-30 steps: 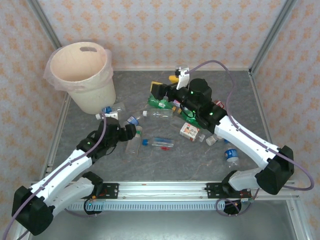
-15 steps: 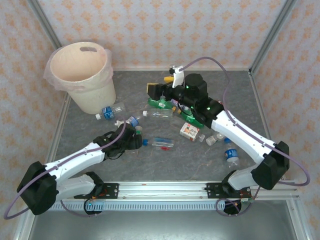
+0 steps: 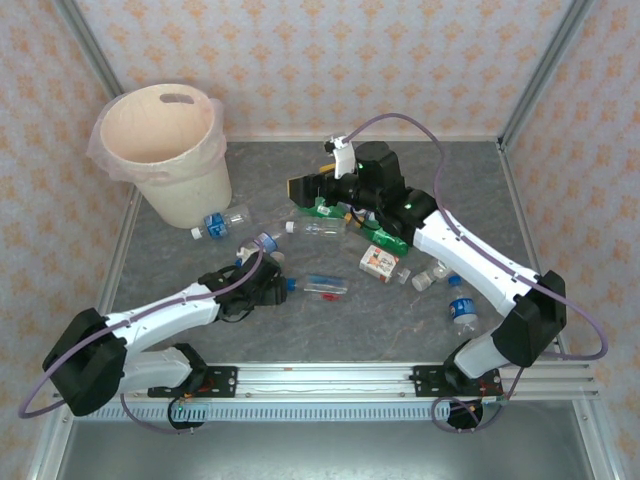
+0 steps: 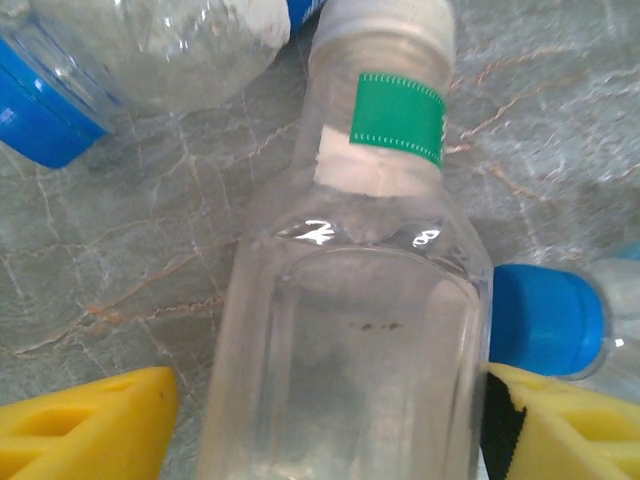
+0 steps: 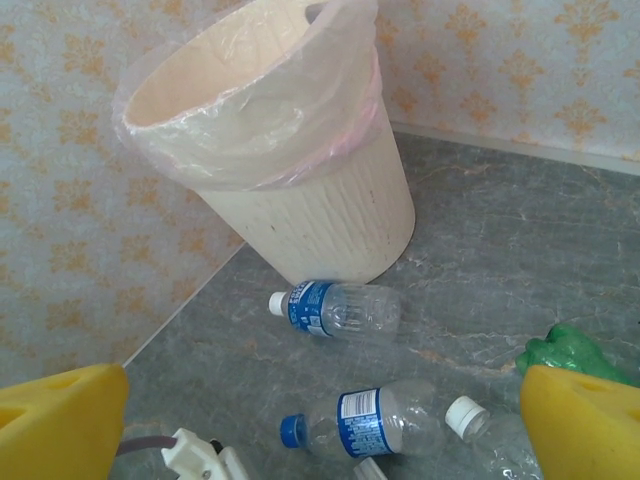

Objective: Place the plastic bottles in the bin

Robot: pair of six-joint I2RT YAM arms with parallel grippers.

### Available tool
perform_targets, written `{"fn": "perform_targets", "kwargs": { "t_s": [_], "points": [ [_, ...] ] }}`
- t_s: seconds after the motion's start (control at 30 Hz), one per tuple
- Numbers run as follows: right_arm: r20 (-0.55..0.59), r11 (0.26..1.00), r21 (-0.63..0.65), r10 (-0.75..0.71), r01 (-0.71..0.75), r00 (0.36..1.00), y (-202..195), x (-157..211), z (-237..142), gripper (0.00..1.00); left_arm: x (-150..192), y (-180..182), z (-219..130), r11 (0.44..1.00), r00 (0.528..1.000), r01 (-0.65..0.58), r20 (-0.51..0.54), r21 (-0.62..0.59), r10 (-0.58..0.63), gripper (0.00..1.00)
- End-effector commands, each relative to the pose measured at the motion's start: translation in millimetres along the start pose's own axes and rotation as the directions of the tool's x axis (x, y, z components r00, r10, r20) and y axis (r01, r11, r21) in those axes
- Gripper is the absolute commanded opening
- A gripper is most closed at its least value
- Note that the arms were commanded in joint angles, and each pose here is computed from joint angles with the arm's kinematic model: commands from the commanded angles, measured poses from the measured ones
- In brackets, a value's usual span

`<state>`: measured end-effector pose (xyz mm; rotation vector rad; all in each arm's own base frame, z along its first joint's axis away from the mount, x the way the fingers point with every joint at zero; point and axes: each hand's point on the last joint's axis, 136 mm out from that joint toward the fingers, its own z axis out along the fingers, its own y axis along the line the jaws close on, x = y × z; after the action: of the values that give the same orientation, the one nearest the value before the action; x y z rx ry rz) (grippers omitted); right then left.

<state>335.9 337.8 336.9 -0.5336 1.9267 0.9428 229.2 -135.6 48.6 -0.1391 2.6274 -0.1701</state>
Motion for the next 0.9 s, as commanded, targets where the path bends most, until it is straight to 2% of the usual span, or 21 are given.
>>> {"fn": "perform_targets", "kwargs": {
  "t_s": [0.0,0.43,0.53,0.73,0.87],
  "points": [
    [0.027,0.998,-0.046,-0.028,0.029,0.999,12.9,-15.6,-9.3,1.0,9.1,5.3,6.6,1.0,1.0,0.008,-0.014,-0.02,-0.009,0.76],
    [0.016,0.996,-0.088,-0.024,0.025,1.0,19.5,-12.8,-8.4,1.0,18.8,12.7,20.5,0.998,0.999,0.002,-0.034,-0.057,-0.004,0.72],
    [0.01,0.995,-0.101,-0.017,0.018,1.0,21.5,-11.1,-7.5,1.0,18.1,12.3,20.8,0.998,0.999,0.001,-0.033,-0.059,-0.003,0.66],
    [0.037,0.995,-0.095,-0.02,0.023,0.999,18.7,-10.7,-7.4,1.0,5.2,6.6,7.2,0.999,1.0,0.024,0.012,-0.025,-0.024,0.56],
    [0.034,0.99,-0.143,-0.012,0.017,0.999,26.3,-9.1,-8.8,1.0,-10.9,3.8,-10.7,0.999,0.996,0.054,0.07,-0.002,-0.054,0.56]
  ]
}}
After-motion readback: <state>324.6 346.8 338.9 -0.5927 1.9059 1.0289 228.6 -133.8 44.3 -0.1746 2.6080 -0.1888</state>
